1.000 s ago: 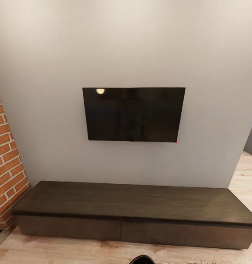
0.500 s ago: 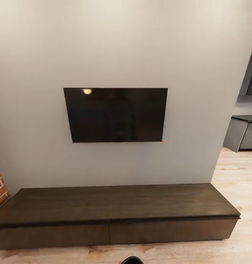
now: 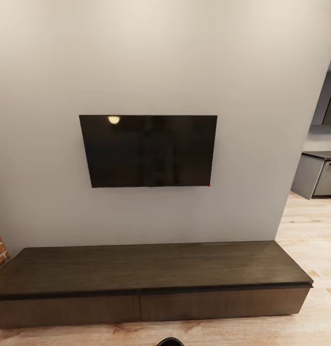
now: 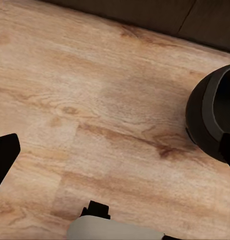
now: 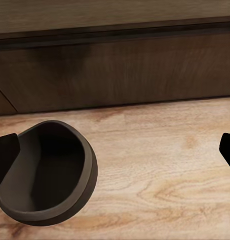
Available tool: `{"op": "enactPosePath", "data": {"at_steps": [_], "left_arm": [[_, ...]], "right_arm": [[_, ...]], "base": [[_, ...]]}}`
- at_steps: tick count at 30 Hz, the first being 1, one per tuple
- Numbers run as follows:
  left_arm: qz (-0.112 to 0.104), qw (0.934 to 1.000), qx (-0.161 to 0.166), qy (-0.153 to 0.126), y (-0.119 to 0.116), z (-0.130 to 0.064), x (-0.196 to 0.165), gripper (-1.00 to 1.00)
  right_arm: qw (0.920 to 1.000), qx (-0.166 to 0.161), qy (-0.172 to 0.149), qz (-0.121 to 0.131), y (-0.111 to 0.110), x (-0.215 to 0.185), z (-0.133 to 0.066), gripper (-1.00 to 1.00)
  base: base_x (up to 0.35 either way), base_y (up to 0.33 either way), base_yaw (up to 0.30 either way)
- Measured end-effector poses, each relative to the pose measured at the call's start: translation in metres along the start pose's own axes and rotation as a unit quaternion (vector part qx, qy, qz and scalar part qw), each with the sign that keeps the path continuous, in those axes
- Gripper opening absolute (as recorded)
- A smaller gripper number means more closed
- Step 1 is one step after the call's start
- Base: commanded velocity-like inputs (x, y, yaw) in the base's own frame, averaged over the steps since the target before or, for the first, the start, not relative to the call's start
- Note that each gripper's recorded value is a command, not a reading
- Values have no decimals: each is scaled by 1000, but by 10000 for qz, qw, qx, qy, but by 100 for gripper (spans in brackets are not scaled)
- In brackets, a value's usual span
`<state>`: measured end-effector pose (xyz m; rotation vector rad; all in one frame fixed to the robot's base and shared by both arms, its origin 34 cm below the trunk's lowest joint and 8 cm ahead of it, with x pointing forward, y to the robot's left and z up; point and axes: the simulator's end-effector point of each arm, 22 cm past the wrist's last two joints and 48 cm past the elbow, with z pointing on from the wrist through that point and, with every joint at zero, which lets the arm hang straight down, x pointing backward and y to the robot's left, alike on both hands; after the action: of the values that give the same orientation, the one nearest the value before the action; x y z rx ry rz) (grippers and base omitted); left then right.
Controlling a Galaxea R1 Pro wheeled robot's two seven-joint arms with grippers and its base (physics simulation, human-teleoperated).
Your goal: Place each of the two pumpkins and all three candles from the living room inside a cabinet in the living room (use any cabinet), then make sure every cabinet is closed, and position the cauldron so it is next to a table in the living room.
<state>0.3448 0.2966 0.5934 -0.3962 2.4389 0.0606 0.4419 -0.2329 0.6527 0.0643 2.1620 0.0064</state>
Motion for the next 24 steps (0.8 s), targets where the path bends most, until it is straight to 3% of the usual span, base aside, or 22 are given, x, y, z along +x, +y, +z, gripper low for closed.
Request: {"op": "enactPosePath", "data": {"at_steps": [6,24], "left_arm": [[-100,9999,-78,37,4,7,6,100],[-86,9996,-105,242,7,27,31,100]], "right_arm": [[10000,-7,-24,1,1,5,5,100],[10000,9,35,-5,-2,29,21,100]], "base": [[0,0,0],[0,0,-5]]}}
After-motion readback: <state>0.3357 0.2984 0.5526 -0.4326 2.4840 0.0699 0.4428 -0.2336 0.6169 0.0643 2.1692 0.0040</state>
